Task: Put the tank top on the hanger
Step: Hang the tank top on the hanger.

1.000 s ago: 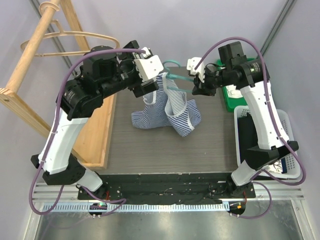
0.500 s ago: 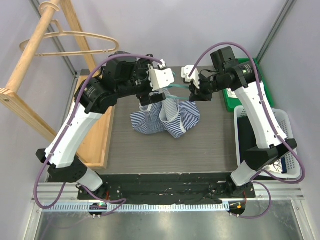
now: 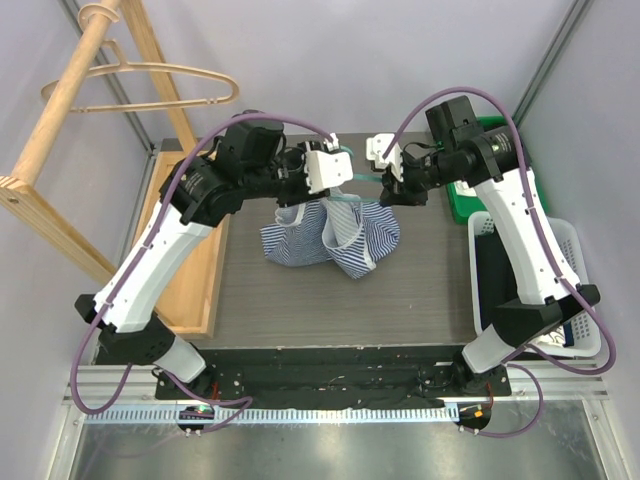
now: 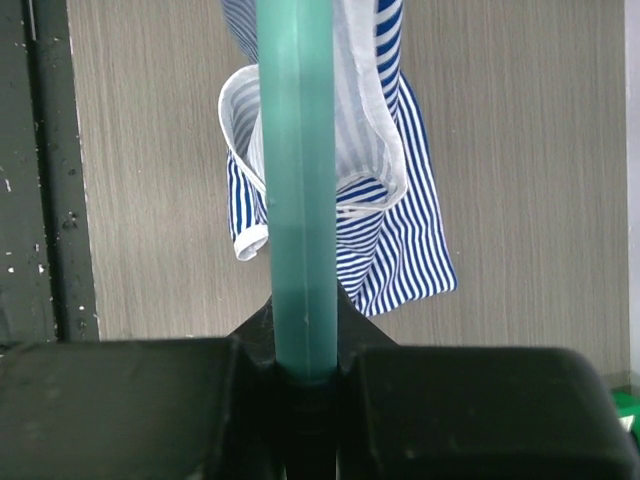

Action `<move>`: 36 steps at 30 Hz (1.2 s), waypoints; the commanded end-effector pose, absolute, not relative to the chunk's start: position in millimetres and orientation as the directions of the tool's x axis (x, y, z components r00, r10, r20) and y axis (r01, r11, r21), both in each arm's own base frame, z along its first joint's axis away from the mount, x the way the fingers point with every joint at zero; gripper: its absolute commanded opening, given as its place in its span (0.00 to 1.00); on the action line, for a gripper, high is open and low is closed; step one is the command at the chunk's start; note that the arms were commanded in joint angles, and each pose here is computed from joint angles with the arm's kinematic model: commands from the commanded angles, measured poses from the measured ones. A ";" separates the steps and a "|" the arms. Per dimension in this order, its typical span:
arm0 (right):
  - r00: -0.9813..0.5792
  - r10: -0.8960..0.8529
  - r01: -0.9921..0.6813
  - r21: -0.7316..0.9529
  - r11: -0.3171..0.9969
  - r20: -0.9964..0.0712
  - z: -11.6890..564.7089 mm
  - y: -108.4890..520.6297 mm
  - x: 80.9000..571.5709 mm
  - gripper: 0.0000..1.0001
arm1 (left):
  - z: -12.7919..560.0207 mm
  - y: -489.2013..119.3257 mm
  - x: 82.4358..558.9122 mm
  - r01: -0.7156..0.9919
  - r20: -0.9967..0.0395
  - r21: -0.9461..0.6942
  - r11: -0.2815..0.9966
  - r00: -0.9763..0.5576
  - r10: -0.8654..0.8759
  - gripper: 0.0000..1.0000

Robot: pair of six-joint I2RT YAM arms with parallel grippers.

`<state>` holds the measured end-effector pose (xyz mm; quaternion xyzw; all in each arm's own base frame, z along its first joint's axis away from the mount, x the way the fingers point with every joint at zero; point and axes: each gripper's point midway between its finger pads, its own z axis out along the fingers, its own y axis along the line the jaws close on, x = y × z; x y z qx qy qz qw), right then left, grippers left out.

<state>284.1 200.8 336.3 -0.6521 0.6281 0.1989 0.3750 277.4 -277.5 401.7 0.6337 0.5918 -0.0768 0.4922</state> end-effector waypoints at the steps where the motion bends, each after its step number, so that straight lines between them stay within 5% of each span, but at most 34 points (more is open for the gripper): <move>1: 0.095 -0.658 -0.985 -0.168 0.049 -0.747 340.6 194.5 249.0 0.01 | 403.1 -280.9 269.4 0.840 -0.694 0.518 0.164 0.300 0.654 0.29; 6: 0.084 -0.654 -0.983 -0.172 0.072 -0.752 337.8 195.8 254.1 0.01 | 406.9 -279.4 266.1 0.840 -0.702 0.515 0.168 0.301 0.645 0.01; 12: 0.066 -0.634 -0.977 -0.179 0.116 -0.770 342.3 198.9 261.4 0.04 | 402.3 -277.6 261.5 0.851 -0.703 0.501 0.158 0.294 0.648 0.00; 22: -0.003 -0.553 -0.941 -0.185 0.284 -0.833 362.4 190.8 280.1 0.76 | 408.2 -269.6 274.4 0.823 -0.717 0.514 0.243 0.256 0.649 0.00; 25: -0.040 -0.478 -0.896 -0.181 0.406 -0.877 382.9 175.6 296.3 0.87 | 409.3 -265.1 281.0 0.806 -0.718 0.523 0.277 0.241 0.654 0.00; 30: -0.098 -0.262 -0.766 -0.095 0.635 -0.960 426.4 126.5 327.1 0.90 | 413.8 -257.4 288.8 0.786 -0.732 0.523 0.328 0.218 0.645 0.00; 36: -0.083 -0.131 -0.680 -0.040 0.732 -0.988 441.4 96.6 332.1 0.91 | 416.4 -253.6 286.8 0.788 -0.738 0.520 0.330 0.219 0.638 0.00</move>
